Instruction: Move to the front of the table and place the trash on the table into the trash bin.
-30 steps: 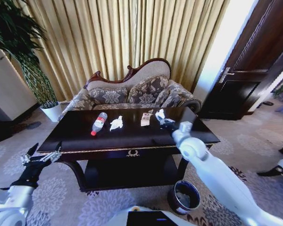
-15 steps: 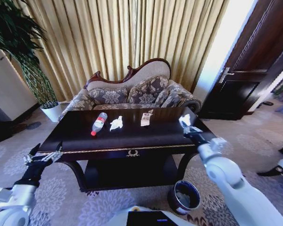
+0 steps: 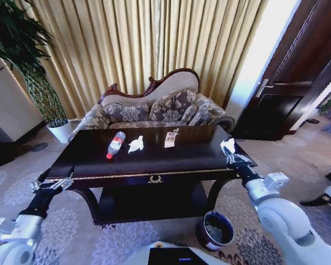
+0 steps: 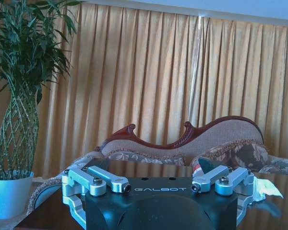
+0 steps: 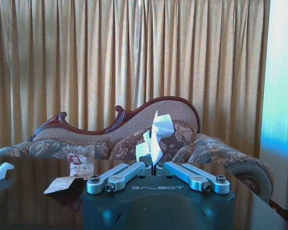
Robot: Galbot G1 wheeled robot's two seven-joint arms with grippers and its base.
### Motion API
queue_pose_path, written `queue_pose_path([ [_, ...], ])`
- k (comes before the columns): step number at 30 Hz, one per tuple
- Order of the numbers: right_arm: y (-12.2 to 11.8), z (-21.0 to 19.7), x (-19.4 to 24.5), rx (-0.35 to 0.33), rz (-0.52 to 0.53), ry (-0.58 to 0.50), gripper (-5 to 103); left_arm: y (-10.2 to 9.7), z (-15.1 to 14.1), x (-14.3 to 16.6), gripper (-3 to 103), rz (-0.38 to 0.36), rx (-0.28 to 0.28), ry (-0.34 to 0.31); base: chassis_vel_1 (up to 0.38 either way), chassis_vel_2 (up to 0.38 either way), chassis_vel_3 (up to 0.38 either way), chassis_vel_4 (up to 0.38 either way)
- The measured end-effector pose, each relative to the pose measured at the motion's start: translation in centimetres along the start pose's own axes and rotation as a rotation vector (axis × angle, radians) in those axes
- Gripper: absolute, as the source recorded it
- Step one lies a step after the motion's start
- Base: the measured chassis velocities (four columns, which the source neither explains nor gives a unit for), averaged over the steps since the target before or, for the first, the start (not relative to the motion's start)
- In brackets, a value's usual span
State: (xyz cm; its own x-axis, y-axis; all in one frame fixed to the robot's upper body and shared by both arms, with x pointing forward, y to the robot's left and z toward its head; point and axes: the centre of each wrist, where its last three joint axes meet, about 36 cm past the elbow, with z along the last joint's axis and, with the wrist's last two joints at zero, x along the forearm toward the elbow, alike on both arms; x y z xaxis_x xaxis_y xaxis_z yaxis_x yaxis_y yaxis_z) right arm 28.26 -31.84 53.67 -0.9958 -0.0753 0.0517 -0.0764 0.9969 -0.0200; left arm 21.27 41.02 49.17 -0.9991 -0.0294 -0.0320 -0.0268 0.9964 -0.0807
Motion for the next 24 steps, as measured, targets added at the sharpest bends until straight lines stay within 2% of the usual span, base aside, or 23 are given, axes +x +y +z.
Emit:
queue_pose_path([
  [13,0.4,0.7,0.6,0.004,0.019,0.015,0,0.9,0.0,-0.6,100,0.018,0.010,0.012,0.075,-0.077,-0.073,0.080],
  [17,0.4,1.3,0.6,0.004,0.025,0.020,0,-0.3,-2.3,-1.1,100,0.011,0.049,0.044,0.084,-0.087,-0.082,0.083],
  [18,-0.1,1.5,0.8,0.008,0.036,0.009,0,-1.7,-3.8,-0.9,100,0.020,0.050,0.058,0.070,-0.078,-0.078,0.061],
  [24,-1.0,1.6,1.3,0.020,0.040,-0.024,0,-4.1,-6.1,-0.5,100,0.003,0.016,0.070,0.081,-0.078,-0.068,0.062],
])
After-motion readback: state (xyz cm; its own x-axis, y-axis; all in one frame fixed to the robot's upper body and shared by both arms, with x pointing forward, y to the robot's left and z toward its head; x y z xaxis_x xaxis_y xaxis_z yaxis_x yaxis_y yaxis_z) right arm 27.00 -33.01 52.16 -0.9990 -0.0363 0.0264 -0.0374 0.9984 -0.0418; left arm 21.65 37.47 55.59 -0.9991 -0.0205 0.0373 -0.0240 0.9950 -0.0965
